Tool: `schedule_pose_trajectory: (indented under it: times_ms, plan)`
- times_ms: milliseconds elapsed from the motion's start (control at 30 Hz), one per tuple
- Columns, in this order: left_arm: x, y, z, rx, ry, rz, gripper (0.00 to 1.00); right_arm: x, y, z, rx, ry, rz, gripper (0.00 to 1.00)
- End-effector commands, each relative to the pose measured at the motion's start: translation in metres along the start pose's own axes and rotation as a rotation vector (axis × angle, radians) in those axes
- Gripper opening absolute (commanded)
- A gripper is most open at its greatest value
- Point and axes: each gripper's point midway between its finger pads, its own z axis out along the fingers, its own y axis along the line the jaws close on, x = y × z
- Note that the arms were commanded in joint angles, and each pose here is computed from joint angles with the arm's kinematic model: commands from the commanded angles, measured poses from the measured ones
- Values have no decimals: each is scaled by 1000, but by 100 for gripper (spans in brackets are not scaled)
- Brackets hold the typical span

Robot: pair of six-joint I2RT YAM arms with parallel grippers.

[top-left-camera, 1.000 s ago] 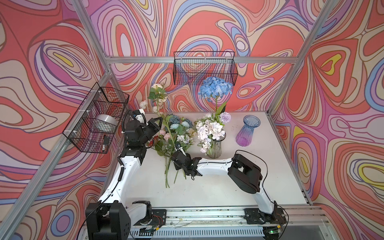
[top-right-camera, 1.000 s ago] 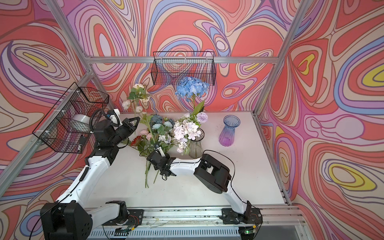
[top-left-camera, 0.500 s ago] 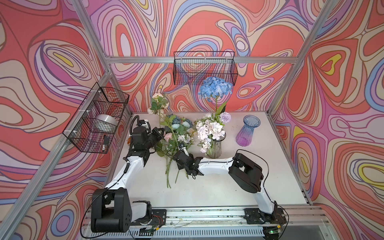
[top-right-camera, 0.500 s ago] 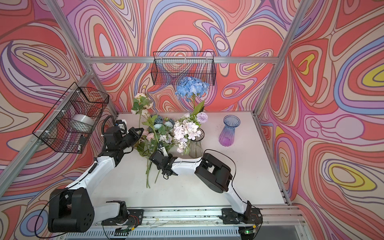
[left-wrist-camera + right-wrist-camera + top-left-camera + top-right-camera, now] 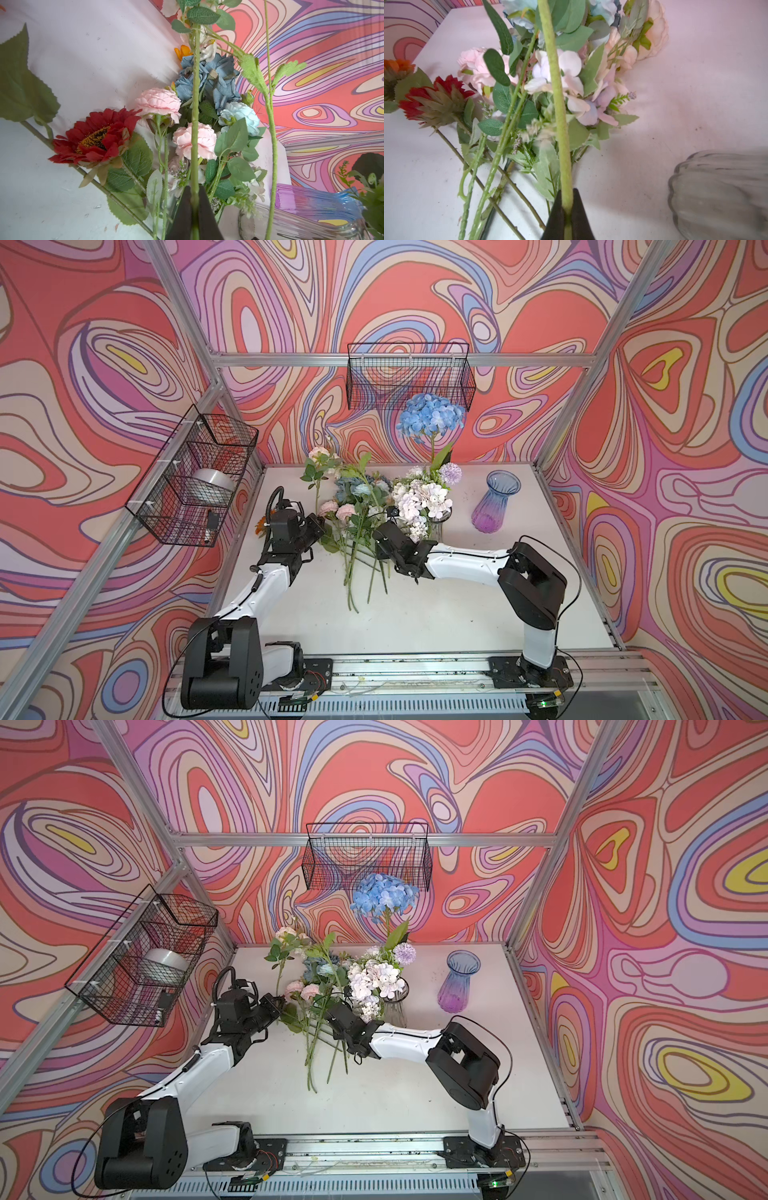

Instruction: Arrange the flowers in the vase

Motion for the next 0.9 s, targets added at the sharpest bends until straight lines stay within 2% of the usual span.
schedule_pose_trajectory:
  times_ms: [0, 133, 267, 433, 600, 733, 767, 867]
  plan:
    - [-12, -7, -7, 12, -51, 25, 0, -6, 1, 4, 2, -13, 9, 0]
    - [-20, -2, -20, -40, -91, 39, 0, -4, 2, 6, 9, 1, 14, 0]
    - [-32, 8, -34, -102, -193, 31, 0, -6, -4, -1, 21, -5, 12, 0]
    - [-51, -9, -30, -33, -257, 19, 0, 1, 0, 2, 0, 18, 2, 0]
    - [-49, -24, -21, 37, -203, 4, 0, 3, 15, 11, -51, 42, -16, 0]
    - [-42, -36, -31, 94, -193, 10, 0, 0, 27, 16, -75, 58, -39, 0]
    - [-40, -41, -36, 117, -192, 16, 0, -1, 30, 16, -83, 61, -47, 1]
    - [-36, -60, -49, 196, -191, 38, 0, -3, 38, 14, -119, 71, -60, 19]
